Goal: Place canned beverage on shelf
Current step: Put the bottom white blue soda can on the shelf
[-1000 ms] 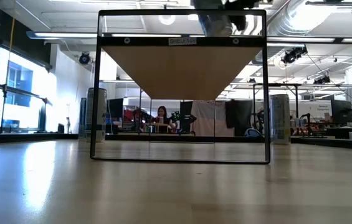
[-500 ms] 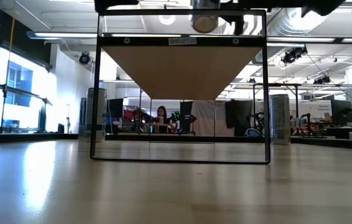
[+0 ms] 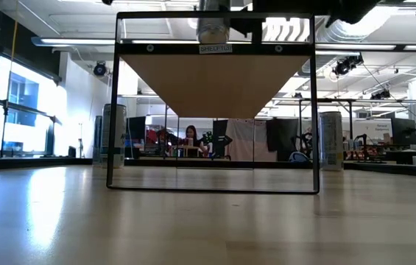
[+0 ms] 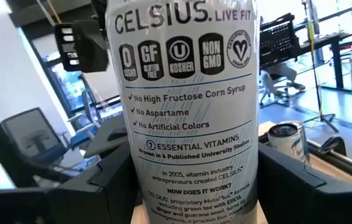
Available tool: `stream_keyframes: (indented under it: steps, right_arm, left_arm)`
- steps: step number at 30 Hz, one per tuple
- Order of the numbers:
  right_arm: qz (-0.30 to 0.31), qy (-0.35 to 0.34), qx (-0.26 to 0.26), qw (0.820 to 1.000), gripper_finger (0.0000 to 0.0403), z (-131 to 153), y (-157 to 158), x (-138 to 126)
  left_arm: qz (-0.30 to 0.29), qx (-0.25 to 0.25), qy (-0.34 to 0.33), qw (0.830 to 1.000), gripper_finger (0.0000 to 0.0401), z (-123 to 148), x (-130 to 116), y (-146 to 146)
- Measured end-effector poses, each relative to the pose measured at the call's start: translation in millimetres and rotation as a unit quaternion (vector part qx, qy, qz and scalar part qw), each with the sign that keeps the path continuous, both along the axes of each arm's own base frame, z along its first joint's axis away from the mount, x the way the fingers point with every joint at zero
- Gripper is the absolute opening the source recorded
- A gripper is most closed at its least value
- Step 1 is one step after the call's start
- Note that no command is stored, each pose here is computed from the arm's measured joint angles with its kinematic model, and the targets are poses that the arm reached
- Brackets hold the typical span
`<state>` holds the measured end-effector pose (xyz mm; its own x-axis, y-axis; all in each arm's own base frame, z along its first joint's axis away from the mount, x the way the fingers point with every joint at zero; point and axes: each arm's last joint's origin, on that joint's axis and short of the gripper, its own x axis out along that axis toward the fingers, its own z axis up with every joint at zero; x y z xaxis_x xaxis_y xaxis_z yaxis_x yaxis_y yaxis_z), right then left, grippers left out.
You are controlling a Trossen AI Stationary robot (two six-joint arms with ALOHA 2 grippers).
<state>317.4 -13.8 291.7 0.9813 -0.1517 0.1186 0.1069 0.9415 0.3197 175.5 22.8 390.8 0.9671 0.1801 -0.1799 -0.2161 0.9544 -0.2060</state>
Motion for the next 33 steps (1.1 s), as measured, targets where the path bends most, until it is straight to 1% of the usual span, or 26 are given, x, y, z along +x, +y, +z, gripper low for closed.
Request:
stream_keyframes:
  steps: [7, 10, 13, 14, 16, 19, 22, 29, 33]
  right_arm:
    - [-0.001, -0.009, -0.006, 1.000, 0.0248, 5, 0, 12]
    - [-0.010, -0.002, -0.035, 0.999, 0.0248, 8, -1, 13]
    - [-0.018, 0.010, -0.071, 0.997, 0.0248, 7, -2, 13]
    - [-0.020, 0.010, -0.076, 0.997, 0.0248, 8, -2, 13]
    - [-0.019, 0.008, -0.071, 0.997, 0.0248, 8, -2, 13]
    - [-0.019, 0.010, -0.054, 0.998, 0.0248, 8, -3, 13]
    - [-0.021, 0.023, -0.053, 0.998, 0.0248, 5, -3, 14]
    - [-0.022, 0.036, -0.051, 0.998, 0.0248, 3, -4, 14]
    - [-0.022, 0.043, -0.050, 0.998, 0.0248, 1, -4, 14]
  left_arm:
    - [0.006, 0.006, -0.017, 1.000, 0.0351, 7, -18, 0]
    - [0.006, 0.007, -0.021, 1.000, 0.0351, 8, -21, 0]
    - [0.006, 0.006, -0.014, 1.000, 0.0351, 6, -21, 0]
    - [0.006, 0.005, -0.011, 1.000, 0.0351, 6, -20, 0]
    - [0.002, 0.004, -0.005, 1.000, 0.0351, 4, -17, 0]
    - [-0.025, -0.001, 0.000, 1.000, 0.0351, 0, -11, -2]
    - [-0.041, -0.014, -0.004, 0.999, 0.0351, -12, -5, -4]
    - [-0.039, -0.069, -0.055, 0.995, 0.0351, -49, 9, -6]
    - [-0.034, -0.085, -0.067, 0.994, 0.0351, -56, 11, -5]
